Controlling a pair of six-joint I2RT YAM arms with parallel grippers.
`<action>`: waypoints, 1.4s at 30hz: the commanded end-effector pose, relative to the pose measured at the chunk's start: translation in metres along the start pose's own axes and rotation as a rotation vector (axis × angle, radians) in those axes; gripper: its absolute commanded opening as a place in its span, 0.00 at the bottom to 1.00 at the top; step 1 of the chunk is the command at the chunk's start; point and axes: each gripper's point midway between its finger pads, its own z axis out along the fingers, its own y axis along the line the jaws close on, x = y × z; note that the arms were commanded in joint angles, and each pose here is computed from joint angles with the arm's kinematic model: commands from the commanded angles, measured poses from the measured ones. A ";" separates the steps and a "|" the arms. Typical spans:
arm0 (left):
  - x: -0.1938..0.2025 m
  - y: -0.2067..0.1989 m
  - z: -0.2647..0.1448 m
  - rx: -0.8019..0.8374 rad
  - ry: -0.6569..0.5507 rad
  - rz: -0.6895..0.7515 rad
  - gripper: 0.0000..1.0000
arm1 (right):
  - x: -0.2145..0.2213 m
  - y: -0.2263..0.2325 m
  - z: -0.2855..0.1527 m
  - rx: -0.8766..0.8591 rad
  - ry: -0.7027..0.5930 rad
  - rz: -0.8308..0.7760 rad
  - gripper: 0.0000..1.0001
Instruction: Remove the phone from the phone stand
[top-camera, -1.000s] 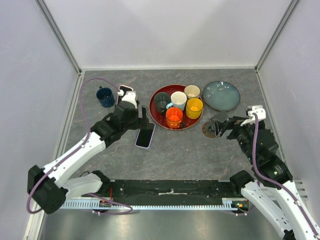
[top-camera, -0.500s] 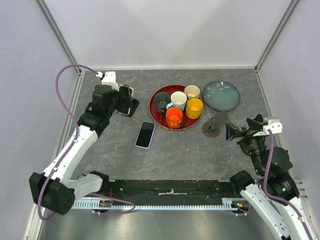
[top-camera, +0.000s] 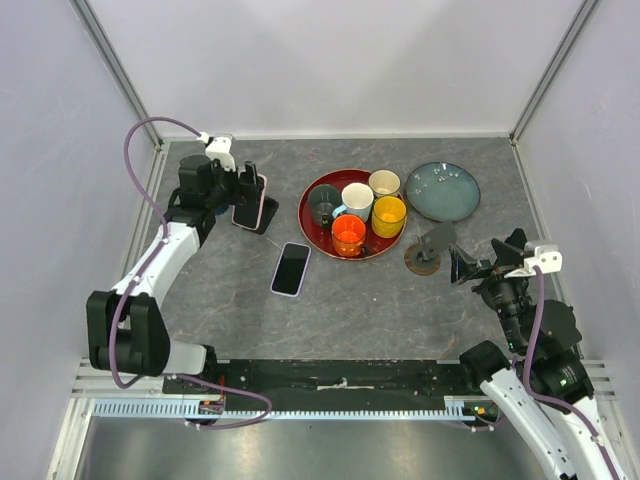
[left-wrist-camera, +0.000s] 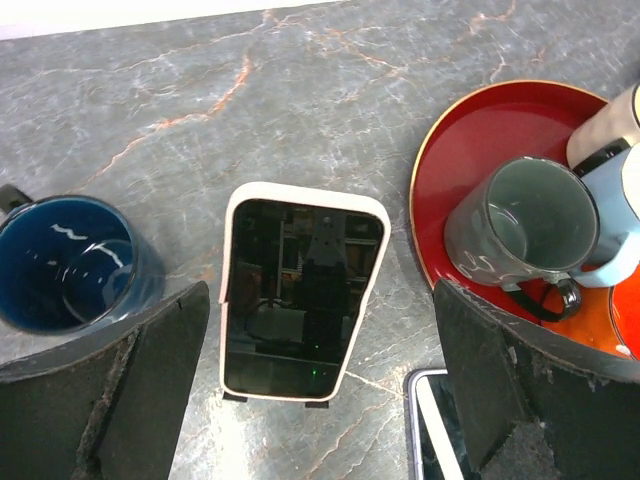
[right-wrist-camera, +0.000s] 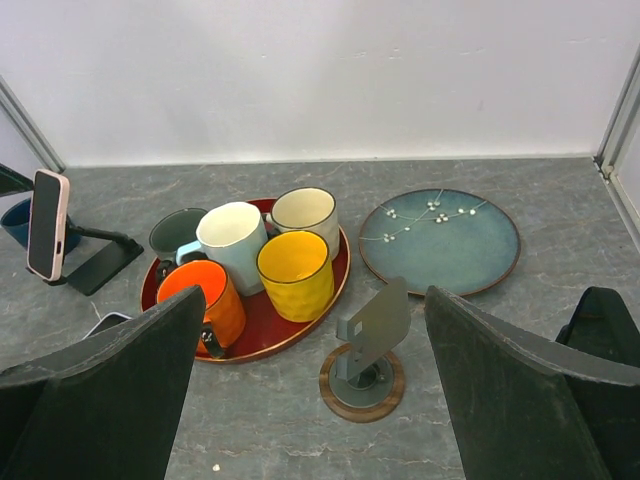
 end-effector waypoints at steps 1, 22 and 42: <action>-0.029 -0.013 0.006 0.105 -0.122 0.127 1.00 | -0.009 0.004 0.000 -0.022 -0.048 -0.002 0.98; 0.006 0.006 0.040 0.044 -0.001 0.141 0.98 | -0.002 0.011 0.004 -0.059 -0.023 -0.022 0.98; 0.023 0.006 0.049 0.059 0.067 0.113 0.93 | -0.003 0.009 0.002 -0.056 -0.034 -0.021 0.98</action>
